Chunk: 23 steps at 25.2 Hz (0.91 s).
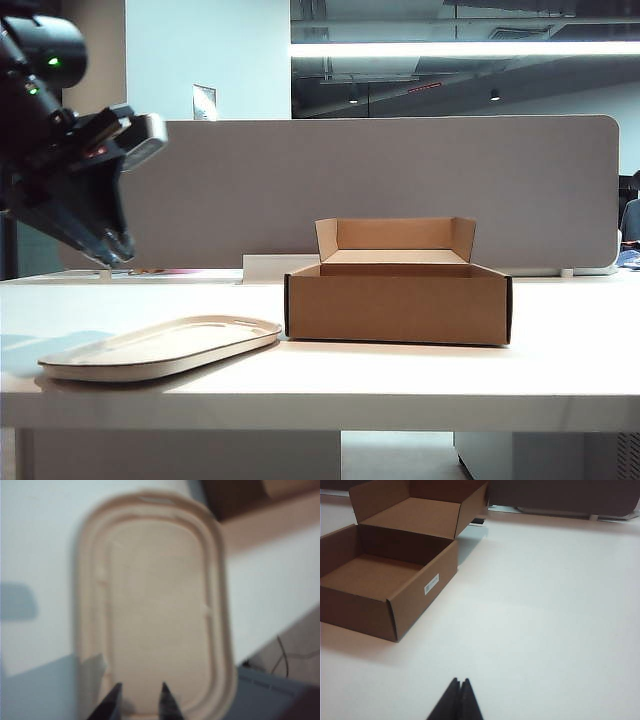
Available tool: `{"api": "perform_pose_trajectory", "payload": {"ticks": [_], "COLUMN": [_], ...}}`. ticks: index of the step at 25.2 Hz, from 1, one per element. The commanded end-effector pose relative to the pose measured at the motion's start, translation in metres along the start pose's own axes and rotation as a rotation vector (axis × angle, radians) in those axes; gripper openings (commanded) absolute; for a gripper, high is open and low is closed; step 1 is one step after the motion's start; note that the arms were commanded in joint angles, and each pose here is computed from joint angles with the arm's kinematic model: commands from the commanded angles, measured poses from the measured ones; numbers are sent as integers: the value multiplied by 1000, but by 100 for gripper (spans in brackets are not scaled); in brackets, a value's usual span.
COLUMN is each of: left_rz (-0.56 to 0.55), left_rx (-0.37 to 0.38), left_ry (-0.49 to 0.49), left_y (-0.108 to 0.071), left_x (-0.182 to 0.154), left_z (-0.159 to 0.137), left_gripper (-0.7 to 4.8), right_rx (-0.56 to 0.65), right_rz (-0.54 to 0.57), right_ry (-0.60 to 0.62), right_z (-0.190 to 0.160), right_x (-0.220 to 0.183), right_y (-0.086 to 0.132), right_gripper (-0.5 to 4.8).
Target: Pick up the lid and place it into the paper box.
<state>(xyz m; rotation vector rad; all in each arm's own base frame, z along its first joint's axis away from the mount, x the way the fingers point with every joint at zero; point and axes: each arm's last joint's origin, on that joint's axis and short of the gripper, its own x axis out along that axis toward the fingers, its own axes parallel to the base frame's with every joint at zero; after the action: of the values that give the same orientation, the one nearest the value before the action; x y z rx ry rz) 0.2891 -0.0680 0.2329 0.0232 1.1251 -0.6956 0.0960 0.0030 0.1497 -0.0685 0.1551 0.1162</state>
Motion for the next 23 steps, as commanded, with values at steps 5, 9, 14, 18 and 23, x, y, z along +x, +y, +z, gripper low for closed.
{"api": "perform_pose_trajectory", "payload": {"ticks": [5, 9, 14, 18, 23], "left_rz": [103, 146, 292, 312, 432], "left_rx": [429, 594, 667, 627, 615], "left_ry": [305, 348, 329, 330, 414], "left_y": [-80, -121, -137, -137, -124], "left_x": [27, 39, 48, 55, 71], "left_z": [-15, -23, -26, -32, -51], "left_gripper": [134, 217, 217, 235, 403], "right_rx": [2, 3, 2, 2, 2], "right_rz": [1, 2, 1, 1, 1], "right_ry": [-7, -7, -6, -7, -7], "right_z": [-1, -1, -1, -1, -1], "right_x": [0, 0, 0, 0, 0], "right_y": [0, 0, 0, 0, 0], "right_gripper": [-1, -1, -1, -1, -1]}}
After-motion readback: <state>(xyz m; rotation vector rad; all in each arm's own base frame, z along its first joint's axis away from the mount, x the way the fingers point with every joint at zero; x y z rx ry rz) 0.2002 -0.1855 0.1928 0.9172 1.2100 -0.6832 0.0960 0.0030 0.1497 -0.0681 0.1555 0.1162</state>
